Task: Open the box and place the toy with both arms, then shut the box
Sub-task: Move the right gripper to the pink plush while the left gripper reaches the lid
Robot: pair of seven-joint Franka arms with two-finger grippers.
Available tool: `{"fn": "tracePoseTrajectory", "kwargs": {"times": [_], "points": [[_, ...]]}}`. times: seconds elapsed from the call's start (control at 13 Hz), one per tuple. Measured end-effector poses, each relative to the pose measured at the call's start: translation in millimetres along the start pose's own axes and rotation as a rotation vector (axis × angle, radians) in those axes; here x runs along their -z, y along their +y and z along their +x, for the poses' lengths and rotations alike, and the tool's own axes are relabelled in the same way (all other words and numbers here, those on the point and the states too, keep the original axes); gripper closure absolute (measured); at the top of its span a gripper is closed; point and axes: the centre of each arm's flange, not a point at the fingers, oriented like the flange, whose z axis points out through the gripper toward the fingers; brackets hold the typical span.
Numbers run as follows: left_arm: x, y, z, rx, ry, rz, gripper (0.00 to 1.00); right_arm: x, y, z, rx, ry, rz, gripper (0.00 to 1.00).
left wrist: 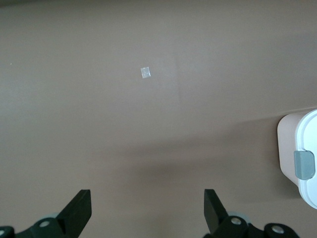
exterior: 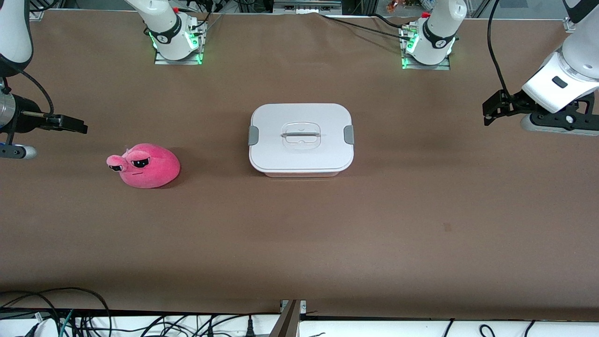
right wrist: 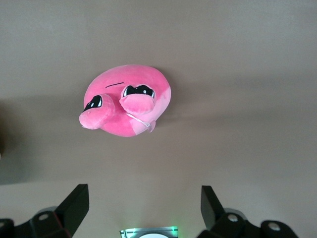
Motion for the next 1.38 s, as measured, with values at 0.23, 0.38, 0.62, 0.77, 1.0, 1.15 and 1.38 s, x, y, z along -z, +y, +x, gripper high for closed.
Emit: {"fn": "tracePoseTrajectory", "kwargs": {"times": [0.23, 0.38, 0.62, 0.77, 1.0, 1.15, 1.38], "points": [[0, 0, 0, 0.0, 0.0, 0.0, 0.0, -1, -3, 0, 0.005, -0.001, -0.001, 0.0], [0, 0, 0, 0.0, -0.001, 0.0, 0.0, -2, -4, 1, 0.006, -0.003, -0.002, 0.0], [0, 1, 0, -0.002, -0.002, 0.0, 0.0, -2, -5, 2, 0.007, -0.002, -0.002, 0.0], [-1, 4, -1, -0.007, -0.012, 0.0, 0.0, -2, -6, 2, 0.008, 0.0, -0.002, 0.0], [-4, 5, -5, -0.011, -0.046, 0.001, 0.0, -2, -6, 3, 0.008, 0.003, -0.003, 0.0], [-5, 6, -5, -0.012, -0.051, 0.001, 0.0, -5, -7, 5, 0.01, 0.001, -0.003, 0.0], [-5, 17, -5, -0.033, -0.051, 0.001, 0.0, -13, -9, 14, 0.012, 0.008, -0.006, 0.0]]}}
